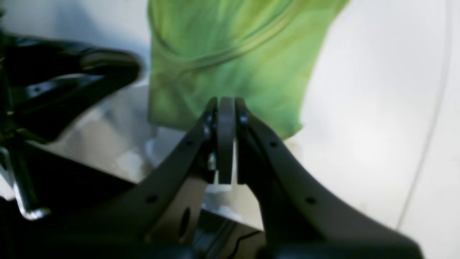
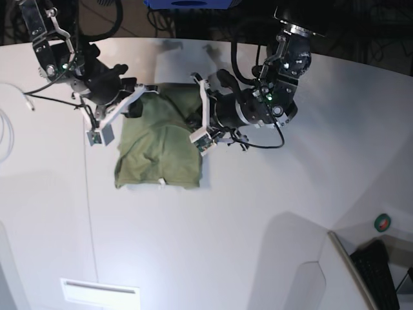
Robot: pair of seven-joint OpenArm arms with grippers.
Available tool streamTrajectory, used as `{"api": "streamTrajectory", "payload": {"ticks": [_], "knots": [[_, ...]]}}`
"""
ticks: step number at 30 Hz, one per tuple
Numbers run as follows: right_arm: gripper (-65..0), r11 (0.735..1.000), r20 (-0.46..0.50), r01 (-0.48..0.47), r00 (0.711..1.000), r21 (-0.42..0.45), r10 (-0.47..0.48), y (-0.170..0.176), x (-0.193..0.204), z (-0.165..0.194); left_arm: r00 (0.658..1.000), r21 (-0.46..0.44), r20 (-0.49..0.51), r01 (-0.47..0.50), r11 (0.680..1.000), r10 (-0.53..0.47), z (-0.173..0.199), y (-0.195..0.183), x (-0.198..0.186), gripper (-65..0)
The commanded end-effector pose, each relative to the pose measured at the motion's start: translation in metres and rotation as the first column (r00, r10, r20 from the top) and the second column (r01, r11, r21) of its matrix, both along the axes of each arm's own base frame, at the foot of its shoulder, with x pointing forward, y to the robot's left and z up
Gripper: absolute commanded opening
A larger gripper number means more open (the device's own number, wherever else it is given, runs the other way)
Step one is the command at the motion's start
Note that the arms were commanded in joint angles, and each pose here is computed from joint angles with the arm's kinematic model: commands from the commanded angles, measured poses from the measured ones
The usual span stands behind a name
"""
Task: Layout the t-shirt on the table in an organized manner, then fold the t-shirt properly
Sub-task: 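Grip the bundle's edge with both grippers and straighten it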
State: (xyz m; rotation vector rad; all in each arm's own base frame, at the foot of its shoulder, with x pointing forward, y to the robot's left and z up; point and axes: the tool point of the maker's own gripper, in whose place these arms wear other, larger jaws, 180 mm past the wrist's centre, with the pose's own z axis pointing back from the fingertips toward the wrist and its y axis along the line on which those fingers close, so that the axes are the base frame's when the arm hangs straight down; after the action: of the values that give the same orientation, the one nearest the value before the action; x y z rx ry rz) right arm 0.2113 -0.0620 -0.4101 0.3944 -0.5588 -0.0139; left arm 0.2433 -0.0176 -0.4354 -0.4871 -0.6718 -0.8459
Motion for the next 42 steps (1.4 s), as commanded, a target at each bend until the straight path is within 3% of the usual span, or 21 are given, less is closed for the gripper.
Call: {"api": "streamTrajectory", "payload": {"ticks": [1,6,10,14,21,26,30,35,39,42], "knots": [[-65.0,1.000,0.037,0.004,0.999,-0.001,-0.004,-0.002,0.008,0.007,1.000,-0.039,0.008,0.003,0.999,-0.003,0.004,-0.006,0.002,-65.0],[-65.0,0.999,-0.018,0.021,1.000,-0.032,-0.021,-0.013,0.005,-0.015,0.996,-0.025,-0.071,-0.047,0.999,0.045,-0.025,0.000,-0.006,-65.0],[-65.0,0.997,-0.076,0.036,0.996,-0.064,-0.041,-0.023,0.000,-0.038,0.995,0.013,-0.100,-0.019,1.000,0.020,-0.038,0.003,-0.014,-65.0],[-65.0,0.995,-0.063,0.061,0.996,-0.077,-0.066,-0.030,0.002,-0.046,0.991,0.040,-0.134,-0.026,0.999,0.031,-0.051,0.006,-0.021,-65.0],[-65.0,0.992,-0.110,0.071,0.991,-0.101,-0.082,-0.038,-0.008,-0.063,0.992,0.044,-0.118,-0.037,0.998,0.041,-0.048,0.009,-0.011,-65.0],[-65.0,0.997,-0.048,0.058,0.997,-0.060,-0.061,-0.025,-0.002,-0.037,0.996,0.033,-0.082,-0.044,0.998,0.047,-0.038,0.008,0.003,-65.0],[-65.0,0.999,0.044,0.021,0.999,-0.036,-0.020,-0.017,0.011,0.001,0.997,-0.020,0.054,-0.063,0.998,0.064,0.008,0.003,0.028,-65.0],[-65.0,0.997,0.040,0.051,0.998,-0.050,-0.049,-0.022,0.022,0.013,0.977,-0.020,0.187,-0.098,0.995,0.100,0.065,0.010,0.049,-65.0],[-65.0,0.998,0.061,0.051,0.997,-0.049,-0.048,-0.021,0.030,0.017,0.971,-0.015,0.220,-0.097,0.995,0.098,0.081,0.009,0.051,-65.0],[-65.0,0.996,0.029,0.056,0.998,-0.063,-0.054,-0.025,0.029,0.005,0.981,-0.003,0.170,-0.094,0.996,0.093,0.063,0.008,0.044,-65.0]]}}
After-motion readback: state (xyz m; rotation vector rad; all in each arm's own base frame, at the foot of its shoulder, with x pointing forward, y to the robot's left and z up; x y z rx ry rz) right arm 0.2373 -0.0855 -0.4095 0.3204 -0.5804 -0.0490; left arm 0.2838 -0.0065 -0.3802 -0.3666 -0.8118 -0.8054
